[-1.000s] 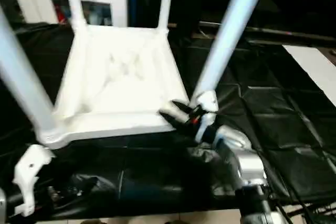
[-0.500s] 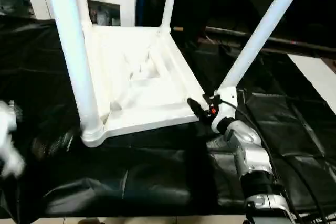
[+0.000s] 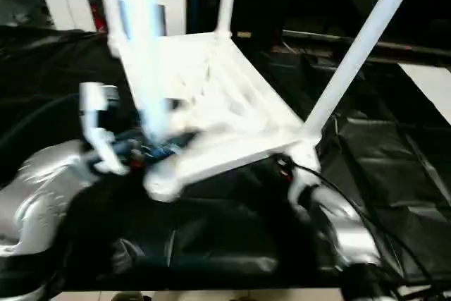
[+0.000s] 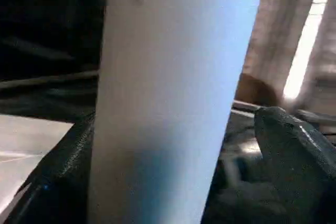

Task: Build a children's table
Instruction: Rotate table base

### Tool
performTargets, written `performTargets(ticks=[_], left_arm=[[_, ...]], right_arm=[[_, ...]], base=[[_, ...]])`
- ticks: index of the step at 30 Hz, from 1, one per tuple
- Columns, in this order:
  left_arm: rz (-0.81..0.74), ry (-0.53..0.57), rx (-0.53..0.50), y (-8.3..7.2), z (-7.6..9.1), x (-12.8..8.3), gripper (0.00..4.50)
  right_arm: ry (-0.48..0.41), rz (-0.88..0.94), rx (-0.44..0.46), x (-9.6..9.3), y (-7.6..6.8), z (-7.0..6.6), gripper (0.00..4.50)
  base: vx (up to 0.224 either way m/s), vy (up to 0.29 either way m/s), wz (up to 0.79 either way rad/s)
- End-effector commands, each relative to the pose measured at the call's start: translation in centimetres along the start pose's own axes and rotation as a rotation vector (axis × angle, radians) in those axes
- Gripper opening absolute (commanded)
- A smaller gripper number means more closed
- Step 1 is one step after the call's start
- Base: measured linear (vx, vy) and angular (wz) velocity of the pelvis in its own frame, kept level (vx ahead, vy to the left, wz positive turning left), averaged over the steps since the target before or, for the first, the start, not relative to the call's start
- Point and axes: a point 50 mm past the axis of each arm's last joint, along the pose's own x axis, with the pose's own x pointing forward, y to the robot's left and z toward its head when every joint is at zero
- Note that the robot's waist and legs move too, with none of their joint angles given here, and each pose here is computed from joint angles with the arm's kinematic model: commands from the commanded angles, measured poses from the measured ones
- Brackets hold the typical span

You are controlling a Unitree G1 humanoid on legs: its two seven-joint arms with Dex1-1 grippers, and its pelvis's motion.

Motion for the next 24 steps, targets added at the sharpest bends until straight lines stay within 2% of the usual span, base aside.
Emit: performTargets(ticks=[1, 5, 8, 11, 15, 16, 18, 21, 24], left_arm=[[-0.152, -0.006, -0.028, -1.5, 0.2, 1.4, 4.47], [-0.279, -0.004, -0.059, -2.7, -0.1, 2.9, 4.47], [-0.326, -0.021, -0.077, -3.2, 0.0, 3.8, 4.47], [-0.362, -0.021, -0.083, -3.6, -0.1, 4.7, 4.47], [-0.417, -0.022, -0.085, -4.3, -0.3, 5.9, 4.47], [-0.439, -0.026, -0.084, -4.6, -0.3, 6.5, 4.47], [-0.443, -0.029, -0.082, -4.7, -0.3, 6.8, 4.47], [-0.448, -0.036, -0.073, -4.8, -0.3, 7.7, 4.47], [-0.447, -0.042, -0.069, -4.9, -0.3, 8.0, 4.47]], right_arm=[[0.021, -0.111, -0.01, -1.1, -2.0, 0.0, 3.04], [0.109, -0.258, -0.069, -1.8, -4.0, -0.4, 3.04], [0.118, -0.276, -0.085, -1.3, -4.3, -0.1, 3.04], [0.12, -0.25, -0.1, -0.1, -4.0, 0.4, 3.04], [0.13, -0.168, -0.111, 2.4, -2.5, 0.9, 3.04], [0.128, -0.103, -0.115, 3.6, -1.3, 1.1, 3.04], [0.126, -0.074, -0.118, 4.3, -0.6, 1.2, 3.04], [0.121, 0.053, -0.14, 6.4, 2.0, 1.7, 3.04], [0.114, 0.117, -0.158, 7.2, 3.3, 2.1, 3.04]], base=[[0.0, 0.0, 0.0], [0.0, 0.0, 0.0], [0.0, 0.0, 0.0], [0.0, 0.0, 0.0], [0.0, 0.0, 0.0], [0.0, 0.0, 0.0], [0.0, 0.0, 0.0], [0.0, 0.0, 0.0], [0.0, 0.0, 0.0]])
